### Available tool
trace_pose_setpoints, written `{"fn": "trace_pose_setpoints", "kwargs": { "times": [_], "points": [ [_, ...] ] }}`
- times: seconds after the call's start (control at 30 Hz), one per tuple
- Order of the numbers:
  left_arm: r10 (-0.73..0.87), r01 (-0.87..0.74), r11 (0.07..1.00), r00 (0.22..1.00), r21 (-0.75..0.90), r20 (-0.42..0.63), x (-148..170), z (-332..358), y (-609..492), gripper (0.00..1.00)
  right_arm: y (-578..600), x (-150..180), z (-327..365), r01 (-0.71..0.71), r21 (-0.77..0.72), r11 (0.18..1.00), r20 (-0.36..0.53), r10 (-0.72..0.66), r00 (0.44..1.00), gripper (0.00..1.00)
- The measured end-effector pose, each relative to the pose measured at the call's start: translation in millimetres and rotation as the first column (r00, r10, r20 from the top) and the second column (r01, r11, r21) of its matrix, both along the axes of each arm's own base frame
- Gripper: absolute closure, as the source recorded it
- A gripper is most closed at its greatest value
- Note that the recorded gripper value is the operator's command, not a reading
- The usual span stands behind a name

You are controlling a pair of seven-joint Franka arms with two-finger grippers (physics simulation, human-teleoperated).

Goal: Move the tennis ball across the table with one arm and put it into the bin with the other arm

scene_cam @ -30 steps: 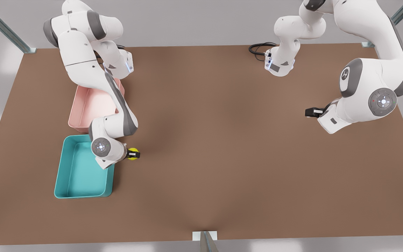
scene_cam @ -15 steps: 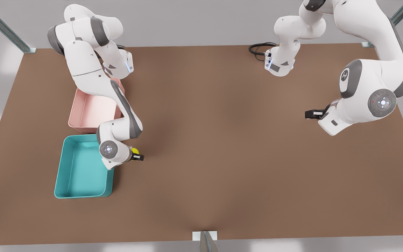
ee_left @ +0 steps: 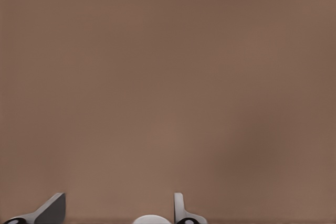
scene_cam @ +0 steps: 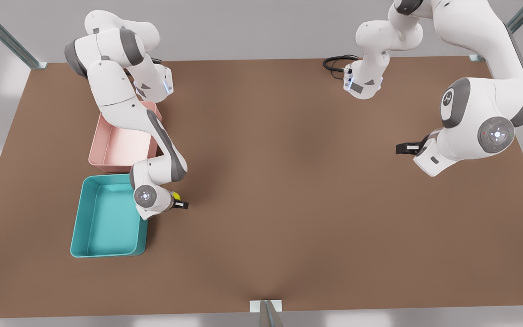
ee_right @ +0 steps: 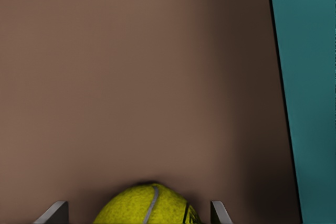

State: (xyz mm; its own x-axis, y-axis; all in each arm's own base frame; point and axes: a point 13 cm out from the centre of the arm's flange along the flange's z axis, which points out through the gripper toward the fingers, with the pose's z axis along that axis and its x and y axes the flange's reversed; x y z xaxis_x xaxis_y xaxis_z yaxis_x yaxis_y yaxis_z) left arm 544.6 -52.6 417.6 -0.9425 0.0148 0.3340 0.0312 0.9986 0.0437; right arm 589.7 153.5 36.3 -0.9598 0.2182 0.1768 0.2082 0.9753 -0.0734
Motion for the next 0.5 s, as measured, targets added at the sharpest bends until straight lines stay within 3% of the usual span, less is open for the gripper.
{"fn": "trace_pose_setpoints", "kwargs": {
  "times": [0.03,0.07,0.1,0.13,0.5],
  "points": [
    [0.001,-0.001,1.0,1.0,0.0,0.0,0,0,0,0.0,0,0,-1,0.002,-0.001,1.0,0.0,-0.002,1.0,0.0],
    [0.001,-0.001,1.0,1.0,0.001,0.0,0,0,-1,0.0,0,0,-1,0.003,-0.001,1.0,0.0,-0.003,1.0,0.08],
    [0.002,-0.002,1.0,1.0,0.001,0.0,0,0,-1,0.0,0,0,-2,0.004,-0.001,1.0,0.0,-0.004,1.0,0.23],
    [0.003,-0.003,1.0,1.0,0.002,0.0,0,0,-1,0.0,0,0,-2,0.005,0.0,1.0,0.001,-0.005,1.0,0.26],
    [0.012,-0.012,1.0,1.0,0.004,0.002,0,1,-1,0.0,15,-2,5,-0.009,0.0,1.0,0.006,0.009,1.0,0.23]
  ]
}}
